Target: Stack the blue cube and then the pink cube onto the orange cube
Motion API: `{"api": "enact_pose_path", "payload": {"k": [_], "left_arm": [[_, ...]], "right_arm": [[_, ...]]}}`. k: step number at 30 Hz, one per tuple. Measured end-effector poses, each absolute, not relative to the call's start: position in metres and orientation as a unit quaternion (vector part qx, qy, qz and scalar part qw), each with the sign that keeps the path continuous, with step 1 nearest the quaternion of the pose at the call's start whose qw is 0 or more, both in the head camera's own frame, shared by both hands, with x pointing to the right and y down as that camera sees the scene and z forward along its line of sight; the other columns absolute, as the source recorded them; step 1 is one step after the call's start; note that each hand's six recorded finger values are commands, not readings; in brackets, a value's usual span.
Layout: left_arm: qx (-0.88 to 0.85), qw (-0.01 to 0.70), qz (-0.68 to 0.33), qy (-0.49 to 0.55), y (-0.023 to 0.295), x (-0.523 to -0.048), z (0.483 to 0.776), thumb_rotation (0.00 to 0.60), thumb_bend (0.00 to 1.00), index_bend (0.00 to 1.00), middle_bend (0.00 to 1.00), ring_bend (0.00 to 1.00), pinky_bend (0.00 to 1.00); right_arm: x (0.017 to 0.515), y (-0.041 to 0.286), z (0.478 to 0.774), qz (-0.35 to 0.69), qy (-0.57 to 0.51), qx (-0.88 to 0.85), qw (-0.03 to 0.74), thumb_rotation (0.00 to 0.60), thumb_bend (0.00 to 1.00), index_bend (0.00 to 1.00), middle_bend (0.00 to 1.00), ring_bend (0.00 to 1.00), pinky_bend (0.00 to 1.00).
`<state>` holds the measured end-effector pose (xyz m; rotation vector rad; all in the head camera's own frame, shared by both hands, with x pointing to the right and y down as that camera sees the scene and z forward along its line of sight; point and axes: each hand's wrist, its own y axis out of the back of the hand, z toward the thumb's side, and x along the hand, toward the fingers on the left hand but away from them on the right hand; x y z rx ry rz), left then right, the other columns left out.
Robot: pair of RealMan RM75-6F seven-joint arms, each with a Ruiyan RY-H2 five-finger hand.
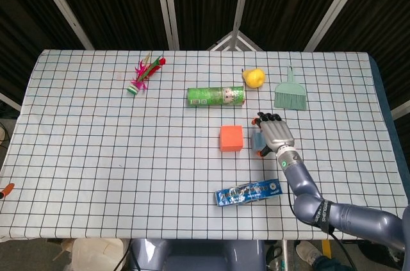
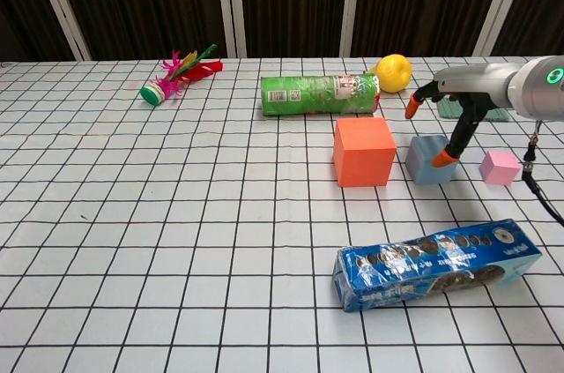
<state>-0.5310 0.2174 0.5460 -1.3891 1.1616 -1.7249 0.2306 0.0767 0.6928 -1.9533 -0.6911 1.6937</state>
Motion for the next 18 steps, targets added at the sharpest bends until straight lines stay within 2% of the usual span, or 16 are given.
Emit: {"api": "enact_pose_path", "payload": {"k": [7,18], "left_arm": [[-0.530,0.317,-0.656,0.434,0.217,-0.527,0.549,0.600,0.20,0.16,0.00,0.00,0.02],[-0.532,0.318,-0.655,0.433,0.219,-0.525,0.548,0.600,0.20,0.16,0.00,0.00,0.02]], "right_arm": [[0.246,0.075,0.698,0.632,-0.252,-0.695,0.231,0.600,0.24,0.26,0.08,0.08,0.06],[0.241,0.081,0.708,0.629,-0.250,-0.701,0.225,0.600,0.24,0.31,0.08,0.08,0.06]]}}
